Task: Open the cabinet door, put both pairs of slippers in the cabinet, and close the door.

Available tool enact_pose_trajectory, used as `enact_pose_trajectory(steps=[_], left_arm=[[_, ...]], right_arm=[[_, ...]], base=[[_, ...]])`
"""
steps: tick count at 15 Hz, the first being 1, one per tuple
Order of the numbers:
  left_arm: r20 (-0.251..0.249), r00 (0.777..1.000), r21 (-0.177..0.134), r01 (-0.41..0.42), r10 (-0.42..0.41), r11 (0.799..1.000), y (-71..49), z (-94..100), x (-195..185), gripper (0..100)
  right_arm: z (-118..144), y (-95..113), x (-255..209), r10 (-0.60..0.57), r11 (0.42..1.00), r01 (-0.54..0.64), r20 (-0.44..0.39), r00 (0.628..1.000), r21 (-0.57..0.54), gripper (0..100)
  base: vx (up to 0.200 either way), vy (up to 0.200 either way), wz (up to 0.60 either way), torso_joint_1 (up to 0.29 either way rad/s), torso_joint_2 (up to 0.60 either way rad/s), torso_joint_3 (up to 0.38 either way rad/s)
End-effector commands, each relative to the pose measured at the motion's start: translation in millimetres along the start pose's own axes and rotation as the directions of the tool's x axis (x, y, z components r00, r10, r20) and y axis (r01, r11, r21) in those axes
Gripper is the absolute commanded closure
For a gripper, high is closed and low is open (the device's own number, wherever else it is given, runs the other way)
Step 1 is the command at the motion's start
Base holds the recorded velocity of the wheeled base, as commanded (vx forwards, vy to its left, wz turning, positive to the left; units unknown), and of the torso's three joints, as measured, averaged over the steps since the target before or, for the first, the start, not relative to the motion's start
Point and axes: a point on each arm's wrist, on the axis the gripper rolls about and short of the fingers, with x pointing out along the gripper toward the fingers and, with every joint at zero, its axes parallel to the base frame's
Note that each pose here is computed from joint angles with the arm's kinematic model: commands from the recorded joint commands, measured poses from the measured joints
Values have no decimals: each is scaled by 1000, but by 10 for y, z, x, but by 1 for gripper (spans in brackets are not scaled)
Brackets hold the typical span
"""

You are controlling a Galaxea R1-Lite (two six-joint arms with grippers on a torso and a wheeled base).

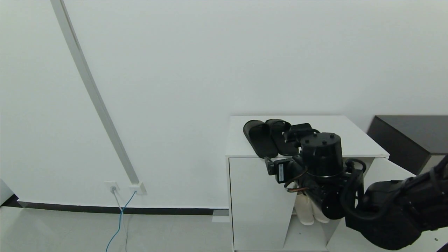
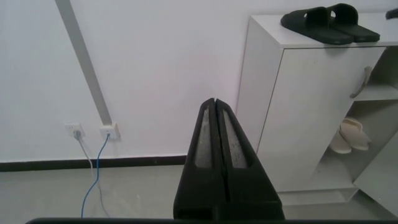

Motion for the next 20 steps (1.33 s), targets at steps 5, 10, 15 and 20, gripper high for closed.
enact_pose_trajectory(steps=[5, 10, 15, 20], left_arm=[[-2, 1000, 1, 0, 0, 1000, 0, 0, 1, 100], [0, 1000, 0, 0, 0, 1000, 0, 0, 0, 100], [-2, 1000, 0, 0, 0, 1000, 0, 0, 1, 100], [-2, 1000, -2, -1, 1, 1000, 0, 0, 1, 100]], right_arm=[[185, -50, -88, -9, 996, 8, 15, 1000, 91, 0], [-64, -171, 100, -53, 996, 56, -42, 998, 70, 0], [-326, -115, 343, -6, 998, 10, -72, 997, 56, 0], [-488, -153, 755, 8, 1000, -7, -24, 1000, 26, 0]], base=[[120, 0, 0, 1, 1, 1], [200, 0, 0, 2, 0, 2], [80, 0, 0, 3, 0, -1], [0, 0, 0, 0, 0, 0]])
